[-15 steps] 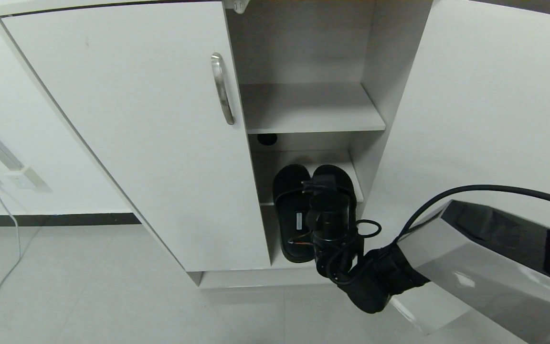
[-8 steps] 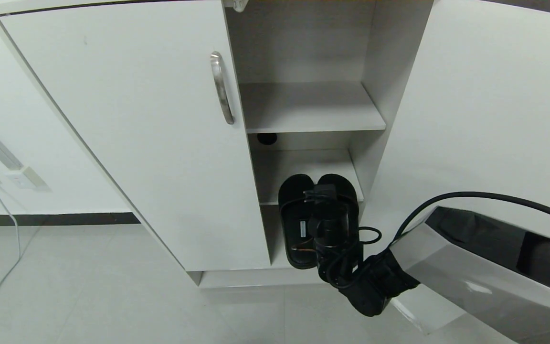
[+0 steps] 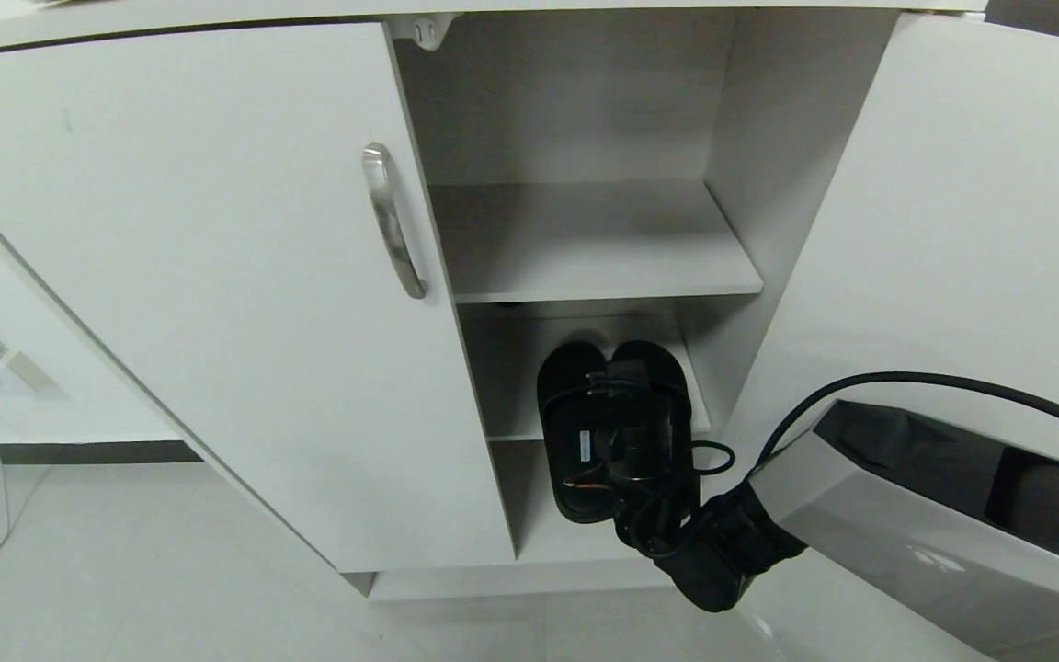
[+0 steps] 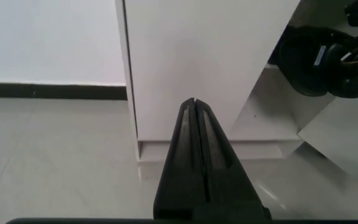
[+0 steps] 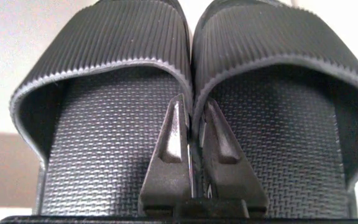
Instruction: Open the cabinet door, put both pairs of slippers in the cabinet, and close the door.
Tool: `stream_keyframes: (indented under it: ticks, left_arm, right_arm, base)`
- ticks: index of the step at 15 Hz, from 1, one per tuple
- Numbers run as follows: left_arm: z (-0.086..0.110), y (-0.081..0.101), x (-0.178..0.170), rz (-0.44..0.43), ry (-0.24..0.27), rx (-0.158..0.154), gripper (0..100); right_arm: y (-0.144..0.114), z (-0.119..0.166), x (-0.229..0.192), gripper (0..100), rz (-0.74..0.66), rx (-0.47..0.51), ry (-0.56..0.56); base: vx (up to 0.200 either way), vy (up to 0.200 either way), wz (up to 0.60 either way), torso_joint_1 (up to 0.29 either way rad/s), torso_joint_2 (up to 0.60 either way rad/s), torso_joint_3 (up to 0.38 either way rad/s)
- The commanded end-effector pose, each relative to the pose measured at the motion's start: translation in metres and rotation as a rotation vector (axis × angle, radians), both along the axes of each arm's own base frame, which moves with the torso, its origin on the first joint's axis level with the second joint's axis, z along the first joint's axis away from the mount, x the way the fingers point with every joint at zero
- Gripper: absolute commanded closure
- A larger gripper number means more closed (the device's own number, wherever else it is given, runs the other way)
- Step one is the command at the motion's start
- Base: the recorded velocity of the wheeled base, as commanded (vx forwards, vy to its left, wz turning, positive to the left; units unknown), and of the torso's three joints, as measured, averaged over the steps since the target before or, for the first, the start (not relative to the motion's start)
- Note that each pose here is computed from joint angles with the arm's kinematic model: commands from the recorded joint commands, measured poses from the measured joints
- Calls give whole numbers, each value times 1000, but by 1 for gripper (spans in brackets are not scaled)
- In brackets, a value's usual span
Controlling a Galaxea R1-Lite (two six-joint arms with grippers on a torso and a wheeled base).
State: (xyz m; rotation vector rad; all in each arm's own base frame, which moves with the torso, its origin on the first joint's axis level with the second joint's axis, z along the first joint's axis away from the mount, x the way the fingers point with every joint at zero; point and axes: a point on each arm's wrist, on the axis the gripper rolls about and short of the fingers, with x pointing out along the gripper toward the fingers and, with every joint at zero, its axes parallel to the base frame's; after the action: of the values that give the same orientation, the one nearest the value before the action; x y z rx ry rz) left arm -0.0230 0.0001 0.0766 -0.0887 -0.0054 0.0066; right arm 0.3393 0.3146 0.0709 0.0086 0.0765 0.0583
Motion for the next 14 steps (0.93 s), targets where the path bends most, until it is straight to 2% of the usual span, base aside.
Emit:
stream_keyframes:
  ticks: [1,9,14]
  left_arm:
    - [0,0,0,1,1,0,100]
    - [0,0,0,1,1,0,100]
    - [0,0,0,1,1,0,100]
  right_arm:
    - [-3,-5,5,100,-11,-5,6]
    - [-3,0,47,100,-34,9,-5]
    - [-3,13,69,100,-34,11,-1]
  base:
    - [0,0,0,0,0,0]
    - [0,0,0,0,0,0]
    - [0,0,0,0,0,0]
